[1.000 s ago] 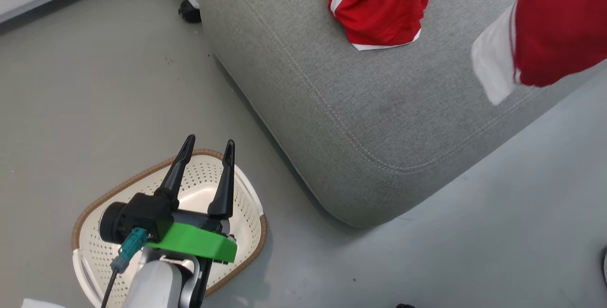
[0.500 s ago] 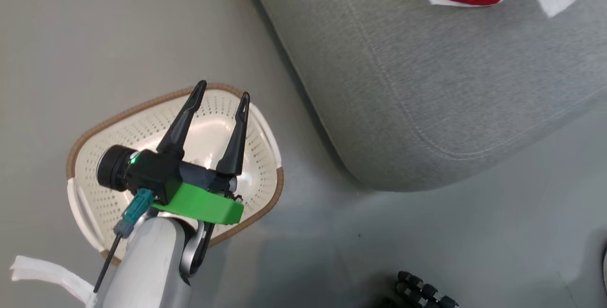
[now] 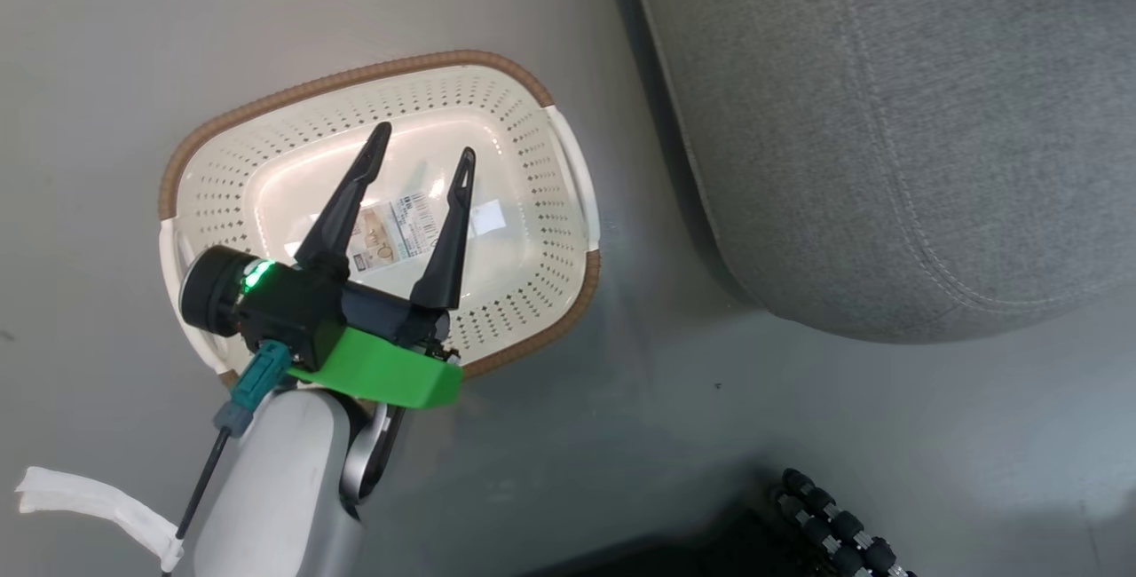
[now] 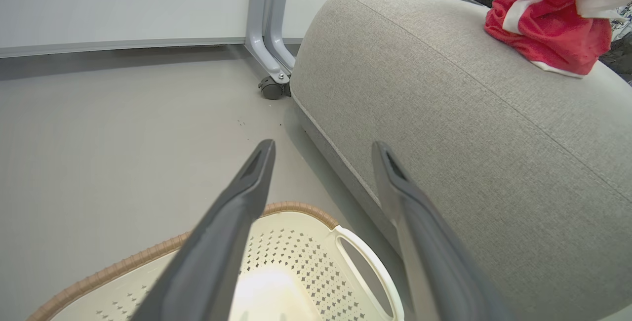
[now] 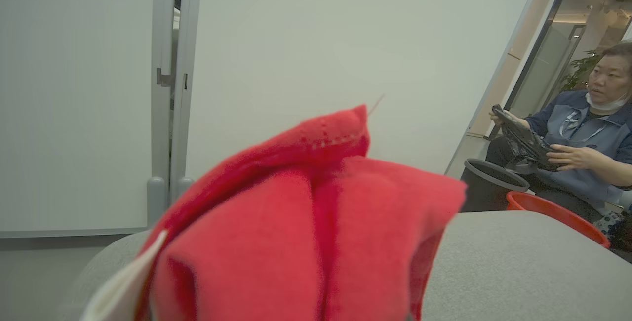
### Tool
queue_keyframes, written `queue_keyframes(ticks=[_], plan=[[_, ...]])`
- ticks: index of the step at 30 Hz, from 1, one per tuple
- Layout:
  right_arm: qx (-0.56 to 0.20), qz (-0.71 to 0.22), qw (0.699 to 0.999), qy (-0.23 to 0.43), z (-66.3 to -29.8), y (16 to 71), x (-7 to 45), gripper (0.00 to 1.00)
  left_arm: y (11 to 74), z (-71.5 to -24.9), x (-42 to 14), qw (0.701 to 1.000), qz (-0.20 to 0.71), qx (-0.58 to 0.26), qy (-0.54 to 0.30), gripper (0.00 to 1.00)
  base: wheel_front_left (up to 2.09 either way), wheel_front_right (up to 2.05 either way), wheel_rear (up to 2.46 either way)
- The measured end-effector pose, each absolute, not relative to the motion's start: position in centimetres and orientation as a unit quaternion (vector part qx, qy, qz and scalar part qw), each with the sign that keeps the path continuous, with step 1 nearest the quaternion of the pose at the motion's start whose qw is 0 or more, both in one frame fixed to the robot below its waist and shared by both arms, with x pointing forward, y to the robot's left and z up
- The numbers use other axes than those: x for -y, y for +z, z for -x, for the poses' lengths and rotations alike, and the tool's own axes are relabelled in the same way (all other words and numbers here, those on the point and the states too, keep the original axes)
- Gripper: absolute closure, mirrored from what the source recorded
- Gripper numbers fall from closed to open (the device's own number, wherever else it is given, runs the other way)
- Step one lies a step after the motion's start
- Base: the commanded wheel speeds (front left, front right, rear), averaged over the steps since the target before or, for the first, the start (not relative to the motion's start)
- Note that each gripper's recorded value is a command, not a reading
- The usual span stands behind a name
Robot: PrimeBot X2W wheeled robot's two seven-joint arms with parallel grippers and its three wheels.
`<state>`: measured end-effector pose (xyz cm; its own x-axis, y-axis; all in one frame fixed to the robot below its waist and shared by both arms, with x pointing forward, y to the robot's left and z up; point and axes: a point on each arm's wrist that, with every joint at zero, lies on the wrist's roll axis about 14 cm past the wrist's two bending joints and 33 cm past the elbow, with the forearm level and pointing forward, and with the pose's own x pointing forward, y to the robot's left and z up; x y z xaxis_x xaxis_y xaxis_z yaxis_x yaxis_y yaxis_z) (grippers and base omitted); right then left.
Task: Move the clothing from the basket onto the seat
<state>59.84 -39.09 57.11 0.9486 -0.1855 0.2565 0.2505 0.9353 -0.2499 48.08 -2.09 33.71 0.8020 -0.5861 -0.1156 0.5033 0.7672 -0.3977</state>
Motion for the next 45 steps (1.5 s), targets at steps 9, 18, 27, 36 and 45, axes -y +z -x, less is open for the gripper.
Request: queue_keyframes(ticks=[9, 18, 27, 36, 45], plan=[[-0.053, 0.12, 0.986, -0.101, -58.1, 44.4, 38.6, 1.0, 32.8, -47.5, 1.9, 0.932, 0.183, -0.132, -0.284, 0.0, 0.0, 0.0, 0.0], [-0.106, 0.117, 0.983, -0.095, -57.1, 41.4, 38.9, 1.0, 32.2, -47.7, 1.5, 0.933, 0.181, -0.138, -0.278, 0.0, 0.0, 0.0, 0.0], [-0.103, 0.119, 0.983, -0.092, -56.6, 42.7, 39.0, 0.0, 33.4, -47.8, 1.7, 0.934, 0.186, -0.13, -0.275, 0.0, 0.0, 0.0, 0.0], [-0.103, 0.128, 0.983, -0.077, -53.8, 45.1, 38.7, 0.0, 36.8, -47.3, 1.7, 0.937, 0.189, -0.107, -0.274, 0.0, 0.0, 0.0, 0.0], [-0.083, 0.138, 0.984, -0.08, -49.6, 49.8, 39.8, 0.0, 41.6, -45.6, 1.3, 0.941, 0.188, -0.072, -0.271, 0.0, 0.0, 0.0, 0.0]])
